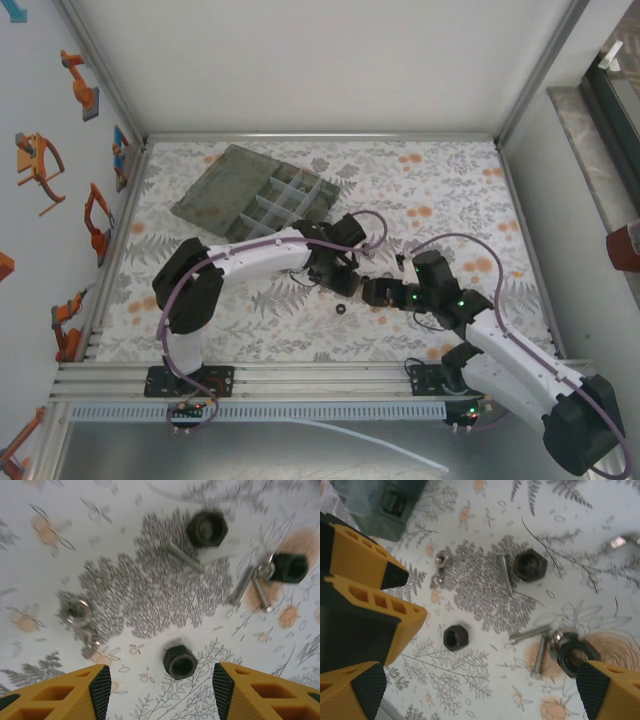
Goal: Sort the screws and nuts into containers
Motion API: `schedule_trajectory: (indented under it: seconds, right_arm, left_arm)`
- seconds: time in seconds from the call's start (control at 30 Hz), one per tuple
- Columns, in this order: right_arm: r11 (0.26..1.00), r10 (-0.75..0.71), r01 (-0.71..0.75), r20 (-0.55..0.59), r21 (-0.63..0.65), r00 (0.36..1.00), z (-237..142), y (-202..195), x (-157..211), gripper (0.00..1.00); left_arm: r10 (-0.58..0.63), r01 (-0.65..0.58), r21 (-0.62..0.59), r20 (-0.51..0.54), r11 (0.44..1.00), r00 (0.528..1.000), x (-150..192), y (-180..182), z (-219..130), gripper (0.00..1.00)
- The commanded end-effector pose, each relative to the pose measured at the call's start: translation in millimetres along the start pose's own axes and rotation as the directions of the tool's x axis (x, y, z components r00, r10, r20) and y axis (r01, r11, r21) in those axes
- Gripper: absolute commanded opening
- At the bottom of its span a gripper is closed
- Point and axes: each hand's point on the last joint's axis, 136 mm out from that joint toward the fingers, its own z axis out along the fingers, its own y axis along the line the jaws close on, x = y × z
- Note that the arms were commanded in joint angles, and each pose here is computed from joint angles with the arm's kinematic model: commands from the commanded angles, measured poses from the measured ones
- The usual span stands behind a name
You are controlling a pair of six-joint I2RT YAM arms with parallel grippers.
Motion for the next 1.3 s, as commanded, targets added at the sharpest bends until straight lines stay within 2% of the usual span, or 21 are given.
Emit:
schedule_trajectory:
  seconds: [0.0, 0.17, 0.47, 0.83, 1.03, 1.27]
  right_arm:
    - [0.999, 0.034, -0.034, -0.016, -0.005, 0.999, -7, -3, 15, 0.99]
    - [0.999, 0.034, -0.034, -0.006, 0.002, 0.999, -16, -9, 26, 0.99]
    - [0.999, 0.036, -0.036, 0.003, 0.002, 0.999, -17, -11, 28, 0.99]
    - [0.999, 0.033, -0.033, -0.006, -0.003, 0.999, -12, -9, 24, 0.99]
    - [0.999, 0.033, -0.033, -0.006, -0.003, 0.999, -11, -8, 22, 0.99]
    - [1.000, 0.022, -0.022, 0.001, -0.020, 1.000, -7, 0, 12, 0.99]
  left_arm:
    - [-0.023, 0.021, -0.022, -0.115, 1.000, 0.993, 23, -6, 5, 0.57]
    - [-0.008, -0.003, -0.058, -0.196, 0.998, 0.981, 33, -13, 17, 0.56]
    - [0.002, -0.026, -0.098, -0.245, 0.995, 0.970, 40, -15, 32, 0.54]
    - [0.002, -0.043, -0.144, -0.274, 0.989, 0.962, 40, -9, 47, 0.40]
    - [0.005, -0.044, -0.162, -0.233, 0.986, 0.972, 30, -6, 44, 0.26]
    - [-0.047, 0.036, -0.118, -0.091, 0.992, 0.995, 11, 6, 6, 0.23]
